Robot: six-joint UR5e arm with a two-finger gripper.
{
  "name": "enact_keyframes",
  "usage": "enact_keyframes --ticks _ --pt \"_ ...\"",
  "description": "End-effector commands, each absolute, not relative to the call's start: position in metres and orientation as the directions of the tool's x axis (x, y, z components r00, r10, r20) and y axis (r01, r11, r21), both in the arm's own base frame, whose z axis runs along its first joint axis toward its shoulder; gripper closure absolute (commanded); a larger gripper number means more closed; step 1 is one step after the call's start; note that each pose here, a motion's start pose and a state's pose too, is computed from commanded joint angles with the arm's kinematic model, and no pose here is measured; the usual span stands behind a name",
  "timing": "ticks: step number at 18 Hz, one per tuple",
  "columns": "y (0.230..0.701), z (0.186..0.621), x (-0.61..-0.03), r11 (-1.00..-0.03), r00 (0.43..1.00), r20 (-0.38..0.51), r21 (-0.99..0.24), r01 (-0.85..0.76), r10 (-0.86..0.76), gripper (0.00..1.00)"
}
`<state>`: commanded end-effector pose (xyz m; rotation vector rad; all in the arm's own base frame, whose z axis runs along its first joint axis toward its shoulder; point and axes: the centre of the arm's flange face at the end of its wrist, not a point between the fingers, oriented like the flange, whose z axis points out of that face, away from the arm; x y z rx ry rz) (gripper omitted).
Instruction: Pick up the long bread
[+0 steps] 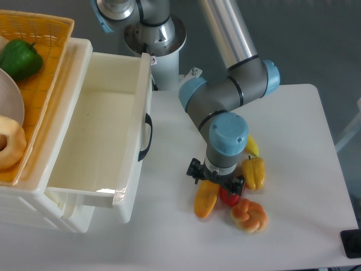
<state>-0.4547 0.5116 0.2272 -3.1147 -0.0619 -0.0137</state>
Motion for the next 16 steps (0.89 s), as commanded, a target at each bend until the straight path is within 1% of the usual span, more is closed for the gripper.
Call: enact_keyframes --ticks 3,7,11,13,16 --pt "0.518 0.219 -0.459 -0.999 0.999 0.0 -0.034 0.037 0.037 0.0" --pt "0.522 0.208 -0.459 -0.999 0.999 0.011 -0.031 0.032 0.032 0.0" --pt "0.522 0.209 -0.456 -0.999 1.0 0.012 -0.03 0.029 0.029 0.0" --pt "0.518 0.218 -0.45 -0.999 1.0 0.006 -0.025 0.026 0.026 0.0" --pt "0.495 0.238 -0.442 -0.999 1.0 0.003 -0.031 0.031 0.03 0.0"
